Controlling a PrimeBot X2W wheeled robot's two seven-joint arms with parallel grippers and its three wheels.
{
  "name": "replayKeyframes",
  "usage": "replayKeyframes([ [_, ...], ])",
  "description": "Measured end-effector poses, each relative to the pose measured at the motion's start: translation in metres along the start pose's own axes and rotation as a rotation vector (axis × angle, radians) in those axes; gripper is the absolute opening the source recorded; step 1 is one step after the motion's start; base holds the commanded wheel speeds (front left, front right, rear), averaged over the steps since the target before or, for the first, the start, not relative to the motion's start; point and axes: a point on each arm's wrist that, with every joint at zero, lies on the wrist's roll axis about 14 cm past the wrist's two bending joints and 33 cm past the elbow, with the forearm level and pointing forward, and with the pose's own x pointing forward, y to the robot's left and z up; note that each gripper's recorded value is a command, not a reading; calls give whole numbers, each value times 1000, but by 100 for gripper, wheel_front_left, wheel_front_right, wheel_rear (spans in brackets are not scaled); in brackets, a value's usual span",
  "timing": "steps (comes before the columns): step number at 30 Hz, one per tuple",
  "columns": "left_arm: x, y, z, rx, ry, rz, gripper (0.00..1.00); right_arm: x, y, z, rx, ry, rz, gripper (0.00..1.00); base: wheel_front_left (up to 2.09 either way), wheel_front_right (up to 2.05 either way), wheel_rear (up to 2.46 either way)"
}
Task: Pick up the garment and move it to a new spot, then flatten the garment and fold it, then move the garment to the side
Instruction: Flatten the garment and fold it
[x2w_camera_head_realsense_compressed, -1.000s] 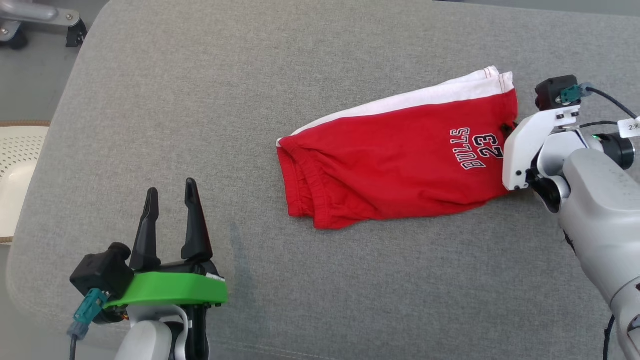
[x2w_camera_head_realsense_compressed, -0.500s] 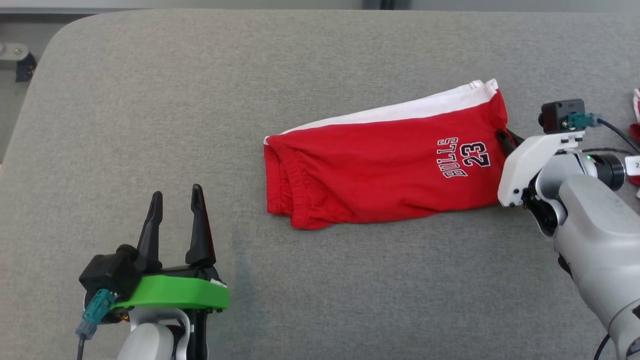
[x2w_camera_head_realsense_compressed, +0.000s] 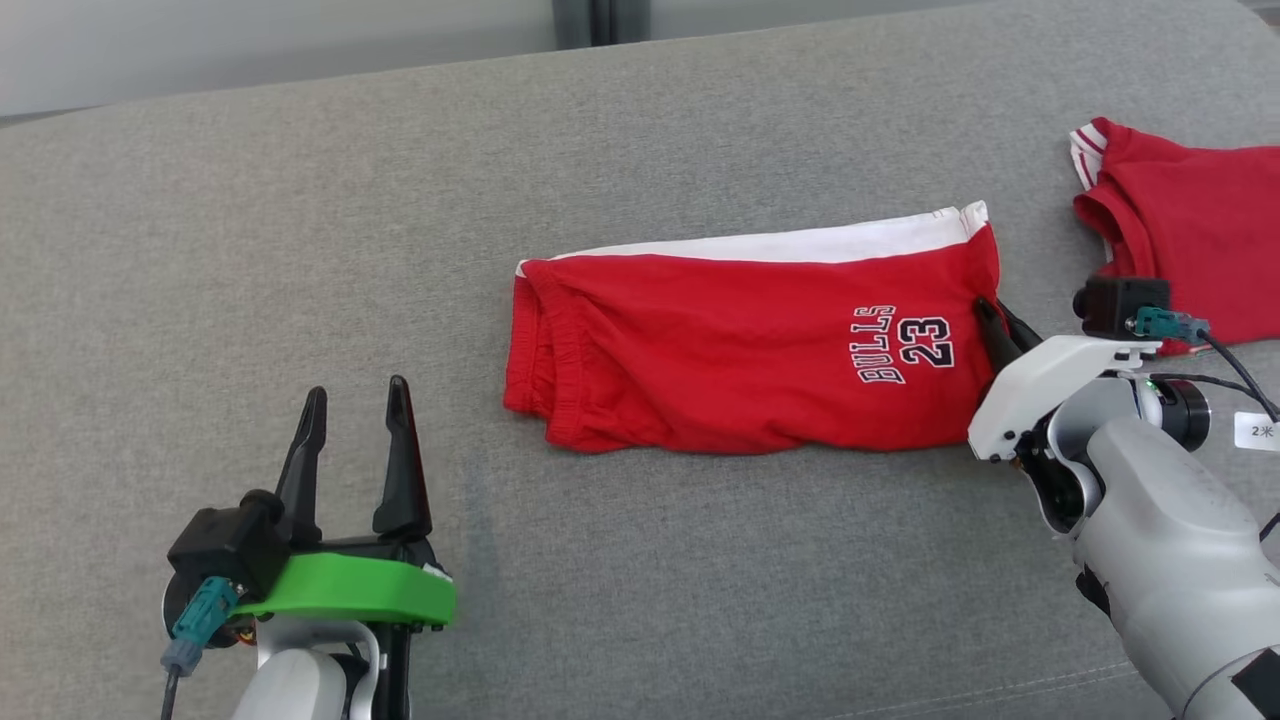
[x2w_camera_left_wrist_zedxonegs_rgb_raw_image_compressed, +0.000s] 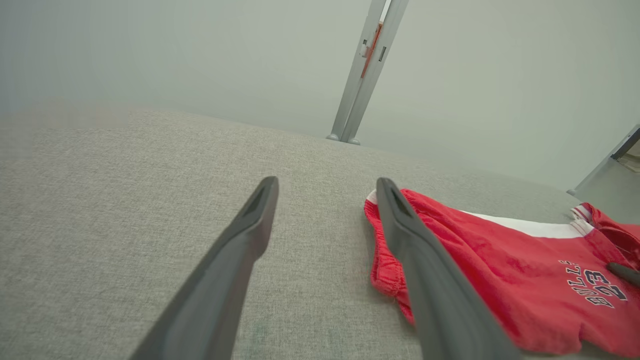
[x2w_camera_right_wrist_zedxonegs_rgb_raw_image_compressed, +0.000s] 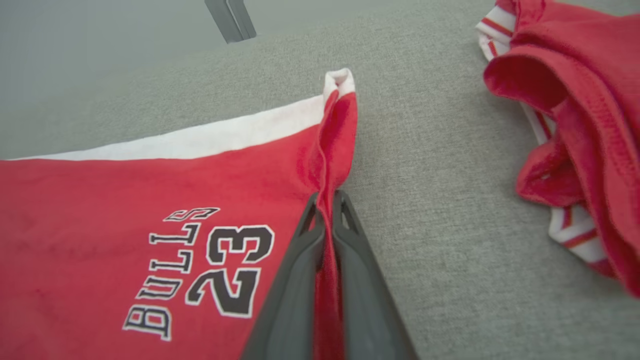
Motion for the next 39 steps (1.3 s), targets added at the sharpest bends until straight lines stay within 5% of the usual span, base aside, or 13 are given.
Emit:
replayKeyframes([
  [8,-2,-1,-4,8,16,0,100,-1,2,8,20,-26,-8,0,0,0,0],
  [19,-24,19,12,10,-27,76,100,14,119,49,92,-111,272,0,0,0,0],
  [26,-43,34,25,9,-63,133,100,1,212,32,45,-39,491,0,0,0,0],
  [39,-63,53,34,8,-91,208,100,-14,269,-11,-47,97,631,4,0,0,0],
])
